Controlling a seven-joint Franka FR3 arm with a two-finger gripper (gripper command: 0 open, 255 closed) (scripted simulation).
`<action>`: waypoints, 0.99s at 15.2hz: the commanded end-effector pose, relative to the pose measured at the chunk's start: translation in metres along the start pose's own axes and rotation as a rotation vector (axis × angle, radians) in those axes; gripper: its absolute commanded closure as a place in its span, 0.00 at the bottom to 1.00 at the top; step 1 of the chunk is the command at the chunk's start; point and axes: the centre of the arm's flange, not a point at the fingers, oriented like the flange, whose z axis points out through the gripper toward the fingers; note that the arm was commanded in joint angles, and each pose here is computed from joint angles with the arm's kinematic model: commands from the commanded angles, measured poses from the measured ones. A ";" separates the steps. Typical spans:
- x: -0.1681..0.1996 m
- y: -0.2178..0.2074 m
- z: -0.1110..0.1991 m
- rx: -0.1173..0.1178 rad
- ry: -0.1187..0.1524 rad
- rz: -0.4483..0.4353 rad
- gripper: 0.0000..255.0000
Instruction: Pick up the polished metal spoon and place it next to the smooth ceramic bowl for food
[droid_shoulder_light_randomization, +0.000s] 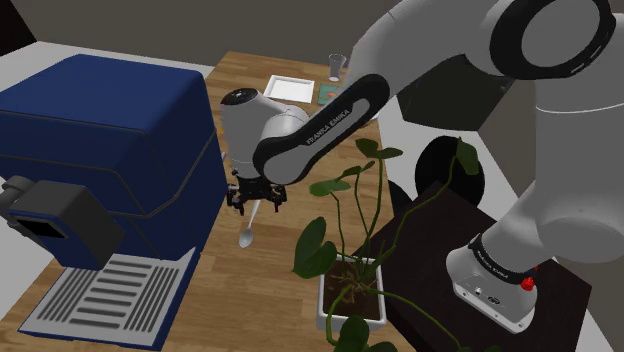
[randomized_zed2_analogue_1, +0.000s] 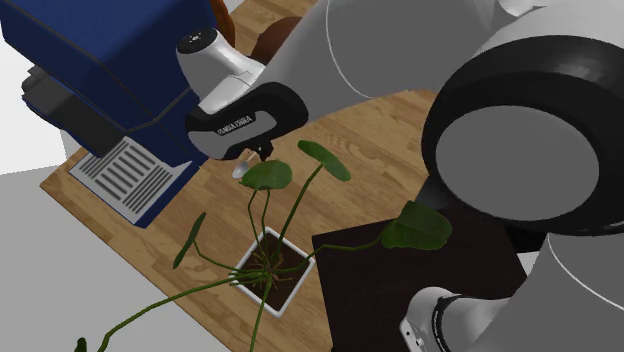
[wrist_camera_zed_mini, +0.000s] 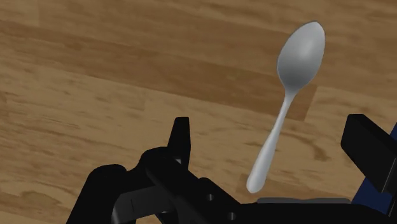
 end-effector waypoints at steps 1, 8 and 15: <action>0.003 -0.017 0.020 -0.005 -0.006 0.027 0.00; 0.012 -0.050 0.070 -0.011 -0.016 0.073 0.00; 0.011 -0.050 0.094 -0.011 -0.016 0.073 0.00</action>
